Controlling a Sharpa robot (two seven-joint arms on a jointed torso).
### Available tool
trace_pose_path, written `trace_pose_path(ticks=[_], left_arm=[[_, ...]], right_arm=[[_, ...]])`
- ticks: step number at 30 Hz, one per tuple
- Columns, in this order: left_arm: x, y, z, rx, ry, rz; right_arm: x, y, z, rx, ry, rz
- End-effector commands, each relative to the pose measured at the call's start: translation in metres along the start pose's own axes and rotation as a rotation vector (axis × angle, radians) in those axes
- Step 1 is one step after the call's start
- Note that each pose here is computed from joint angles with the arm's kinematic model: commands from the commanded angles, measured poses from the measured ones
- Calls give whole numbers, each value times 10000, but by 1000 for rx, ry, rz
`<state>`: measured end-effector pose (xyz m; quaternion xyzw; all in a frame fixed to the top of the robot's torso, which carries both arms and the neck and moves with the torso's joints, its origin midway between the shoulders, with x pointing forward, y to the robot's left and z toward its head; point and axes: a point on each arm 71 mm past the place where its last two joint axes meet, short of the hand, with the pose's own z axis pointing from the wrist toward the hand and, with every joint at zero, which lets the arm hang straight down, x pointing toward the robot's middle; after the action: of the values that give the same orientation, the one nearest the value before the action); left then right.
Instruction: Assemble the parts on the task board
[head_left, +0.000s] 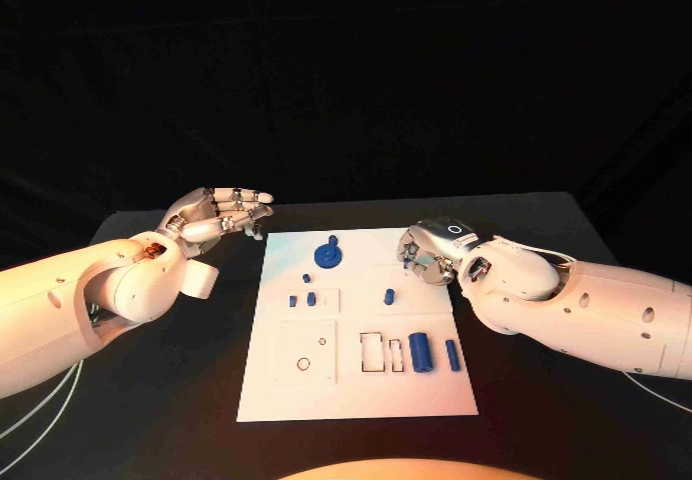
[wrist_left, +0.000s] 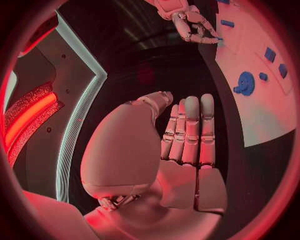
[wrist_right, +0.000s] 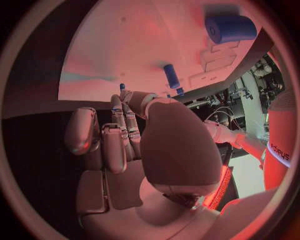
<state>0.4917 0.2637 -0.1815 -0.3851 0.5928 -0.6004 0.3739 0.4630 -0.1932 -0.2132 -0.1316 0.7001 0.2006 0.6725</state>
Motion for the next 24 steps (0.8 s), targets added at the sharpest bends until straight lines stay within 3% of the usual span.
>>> trace_pose_path(ticks=[1,8,13,24], left_arm=[[24,-14,11,14,16,0],[35,-11,21,14,17,-1],[52,-10,33,15,18,-2],[101,-12,56,21,13,-10]], right_arm=[[-105,34,-32,-33,-105,48],[-193,142,-107,-65,-129,110],[-198,405,-140,-127,-117,164],[21,1093,-167,-279,-30,247]])
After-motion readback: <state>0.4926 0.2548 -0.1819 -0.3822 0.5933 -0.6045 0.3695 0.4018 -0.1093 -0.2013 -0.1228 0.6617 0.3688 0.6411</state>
